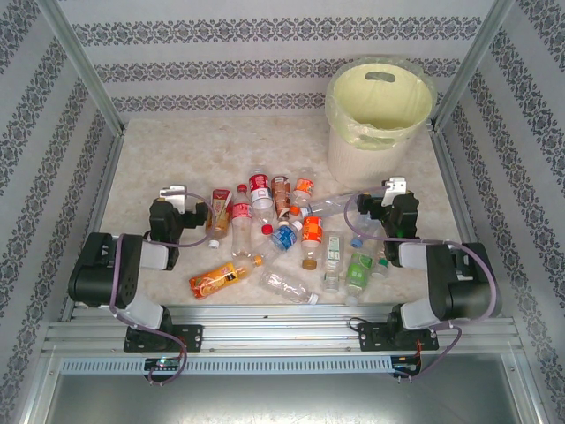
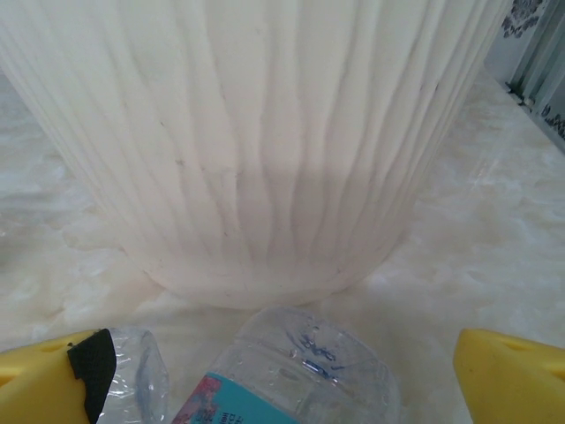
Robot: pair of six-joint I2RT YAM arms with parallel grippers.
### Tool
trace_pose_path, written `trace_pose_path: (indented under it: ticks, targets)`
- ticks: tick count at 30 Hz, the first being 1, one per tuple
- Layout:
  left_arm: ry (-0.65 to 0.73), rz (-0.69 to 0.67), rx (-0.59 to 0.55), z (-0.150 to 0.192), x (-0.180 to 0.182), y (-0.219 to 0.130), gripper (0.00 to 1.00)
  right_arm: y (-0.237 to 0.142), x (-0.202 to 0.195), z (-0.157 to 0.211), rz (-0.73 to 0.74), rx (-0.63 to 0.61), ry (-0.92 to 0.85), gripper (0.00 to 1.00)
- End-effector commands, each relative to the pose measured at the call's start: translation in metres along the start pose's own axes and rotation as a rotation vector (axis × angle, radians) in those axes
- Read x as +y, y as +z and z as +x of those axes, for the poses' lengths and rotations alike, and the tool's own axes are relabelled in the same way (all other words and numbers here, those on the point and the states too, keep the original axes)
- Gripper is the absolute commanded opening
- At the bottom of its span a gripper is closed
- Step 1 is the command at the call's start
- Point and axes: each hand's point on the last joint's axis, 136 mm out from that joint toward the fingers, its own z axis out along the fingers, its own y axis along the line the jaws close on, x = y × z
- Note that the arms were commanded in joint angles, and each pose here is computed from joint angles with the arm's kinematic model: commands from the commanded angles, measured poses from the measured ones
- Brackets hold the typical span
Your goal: Put the plastic bottles in the bin
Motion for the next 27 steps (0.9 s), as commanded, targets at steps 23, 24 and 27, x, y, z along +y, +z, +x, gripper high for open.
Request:
trace_pose_path:
  ticks: [23, 24, 27]
  targets:
    - [-0.181, 0.377, 0.007, -0.165, -0.139, -0.089, 1.00, -0.123, 0.010, -0.040, 0.138, 0.148, 0.351, 0.98]
    - [-0.174, 0.436, 0.021, -0.169, -0.154, -0.091, 1.00, -0.128, 0.008, -0.034, 0.161, 0.186, 0.372, 0.98]
    - [-0.145, 0.562, 0.099, -0.181, -0.194, -0.097, 1.00, -0.145, 0.006, -0.015, 0.205, 0.296, 0.415, 0.98]
